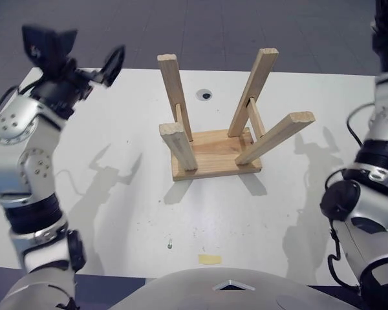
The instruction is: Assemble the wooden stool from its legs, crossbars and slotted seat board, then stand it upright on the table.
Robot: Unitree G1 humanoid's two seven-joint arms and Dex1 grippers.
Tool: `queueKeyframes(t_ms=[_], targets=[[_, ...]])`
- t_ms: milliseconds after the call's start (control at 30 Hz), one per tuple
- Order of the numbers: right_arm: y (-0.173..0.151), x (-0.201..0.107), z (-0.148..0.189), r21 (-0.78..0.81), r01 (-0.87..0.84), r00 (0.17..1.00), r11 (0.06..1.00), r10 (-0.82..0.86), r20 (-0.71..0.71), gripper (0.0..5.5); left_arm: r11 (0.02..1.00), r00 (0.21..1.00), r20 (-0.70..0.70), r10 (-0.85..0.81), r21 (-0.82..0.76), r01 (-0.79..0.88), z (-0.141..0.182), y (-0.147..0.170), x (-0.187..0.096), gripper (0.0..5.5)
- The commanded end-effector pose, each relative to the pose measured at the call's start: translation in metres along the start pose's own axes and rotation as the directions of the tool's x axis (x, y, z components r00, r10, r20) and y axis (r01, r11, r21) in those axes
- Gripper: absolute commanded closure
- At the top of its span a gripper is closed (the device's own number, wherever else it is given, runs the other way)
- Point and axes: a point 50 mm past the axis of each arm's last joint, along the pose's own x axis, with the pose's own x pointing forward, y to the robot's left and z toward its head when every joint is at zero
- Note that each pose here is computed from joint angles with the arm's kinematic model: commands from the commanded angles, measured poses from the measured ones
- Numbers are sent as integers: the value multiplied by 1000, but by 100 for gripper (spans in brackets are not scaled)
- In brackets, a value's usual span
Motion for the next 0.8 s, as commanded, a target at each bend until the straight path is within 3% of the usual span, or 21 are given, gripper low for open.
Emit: queueKeyframes(t_ms=[33, 133, 233, 433, 533, 633, 733, 800], targets=[[-34, -69, -47, -306, -259, 900, 916, 114, -420, 10, 988, 938, -311, -152, -46, 145, -45, 6, -49, 14], [-31, -94, -54, -264, -464, 775, 846, 243, -584, 10, 941, 851, -401, -338, -135, 310, -56, -14, -69, 14], [-3, -110, -68, -77, -690, 536, 719, 437, -722, 10, 905, 827, -367, -426, -178, 386, -58, -37, -61, 14], [38, -114, -95, 188, -797, 264, 574, 610, -747, 10, 810, 750, -307, -587, -232, 539, -63, -79, -40, 14], [48, -111, -106, 226, -814, 207, 536, 630, -749, 10, 782, 716, -316, -622, -211, 586, -65, -87, -32, 14], [67, -107, -112, 289, -817, 168, 499, 685, -709, 10, 797, 737, -309, -602, -174, 578, -67, -88, -16, 14], [83, -117, -107, 425, -800, 34, 423, 739, -673, 10, 807, 758, -280, -589, -166, 566, -67, -91, -4, 14], [80, -122, -102, 458, -784, -11, 418, 728, -685, 10, 807, 757, -283, -589, -163, 567, -68, -90, -3, 14]])
